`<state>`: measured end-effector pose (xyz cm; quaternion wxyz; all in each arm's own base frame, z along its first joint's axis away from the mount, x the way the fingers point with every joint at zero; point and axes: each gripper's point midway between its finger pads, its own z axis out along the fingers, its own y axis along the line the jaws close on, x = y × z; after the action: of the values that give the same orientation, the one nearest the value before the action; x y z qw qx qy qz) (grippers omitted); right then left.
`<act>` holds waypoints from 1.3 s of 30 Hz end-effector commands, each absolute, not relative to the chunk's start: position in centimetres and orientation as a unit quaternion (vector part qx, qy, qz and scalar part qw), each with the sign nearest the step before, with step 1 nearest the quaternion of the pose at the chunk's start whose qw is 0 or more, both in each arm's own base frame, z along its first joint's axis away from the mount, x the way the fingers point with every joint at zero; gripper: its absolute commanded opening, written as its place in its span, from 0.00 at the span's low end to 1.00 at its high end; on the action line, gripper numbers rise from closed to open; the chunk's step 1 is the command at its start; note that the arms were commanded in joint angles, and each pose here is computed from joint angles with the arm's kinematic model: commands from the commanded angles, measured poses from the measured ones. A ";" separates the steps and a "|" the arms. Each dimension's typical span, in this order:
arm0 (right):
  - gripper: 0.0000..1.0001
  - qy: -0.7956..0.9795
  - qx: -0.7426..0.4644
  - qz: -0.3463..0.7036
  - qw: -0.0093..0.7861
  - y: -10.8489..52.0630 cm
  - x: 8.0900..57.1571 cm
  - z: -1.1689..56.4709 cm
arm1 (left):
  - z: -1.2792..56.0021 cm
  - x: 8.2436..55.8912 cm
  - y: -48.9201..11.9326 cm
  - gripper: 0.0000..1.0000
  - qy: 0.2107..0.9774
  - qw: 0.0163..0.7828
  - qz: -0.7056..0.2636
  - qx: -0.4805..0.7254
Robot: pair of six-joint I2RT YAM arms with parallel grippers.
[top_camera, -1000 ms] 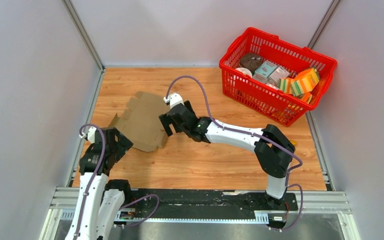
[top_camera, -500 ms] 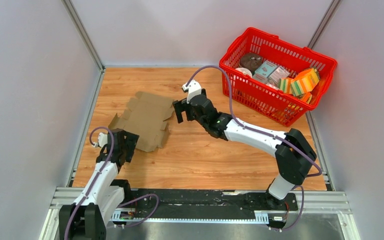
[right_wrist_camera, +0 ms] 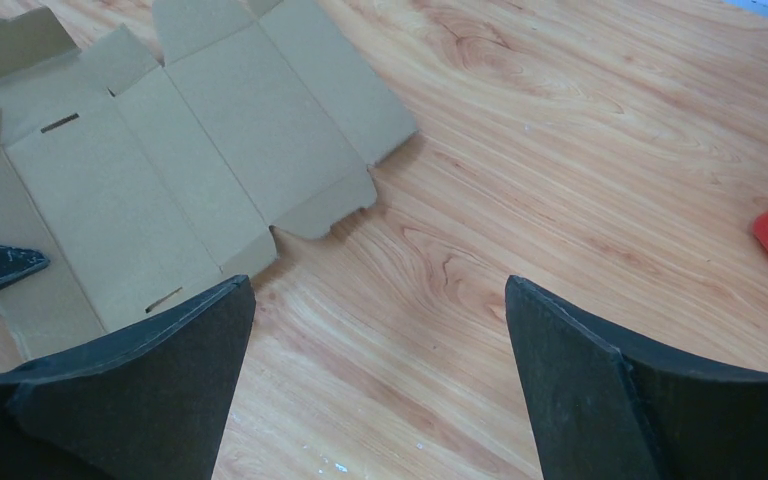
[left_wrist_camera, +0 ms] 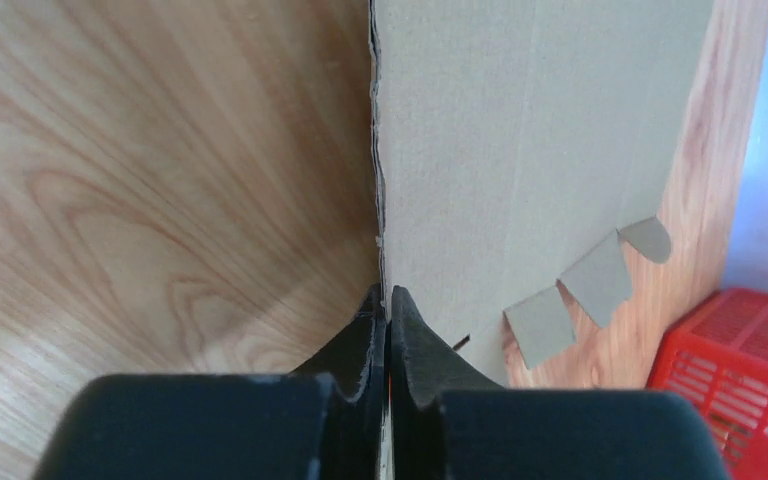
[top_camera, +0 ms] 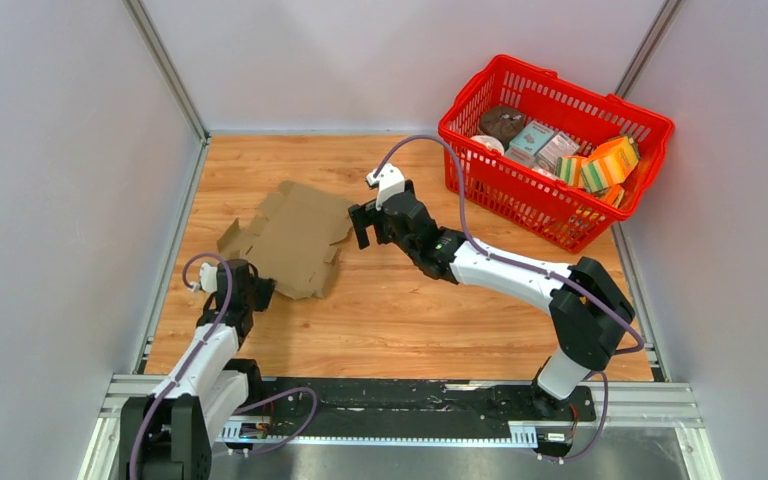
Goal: Fold the paper box
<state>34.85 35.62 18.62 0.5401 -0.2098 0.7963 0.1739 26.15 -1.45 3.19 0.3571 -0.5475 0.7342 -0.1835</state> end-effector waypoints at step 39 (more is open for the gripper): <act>0.99 0.677 -0.479 0.231 0.509 40.1 38.0 23.1 | 18.9 26.3 -11.9 0.00 0.875 0.327 -0.349 0.069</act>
<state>36.71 39.64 22.30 0.4845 -0.4815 0.6901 0.2392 25.47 -10.86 16.39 0.2991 0.0249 0.8967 -0.3253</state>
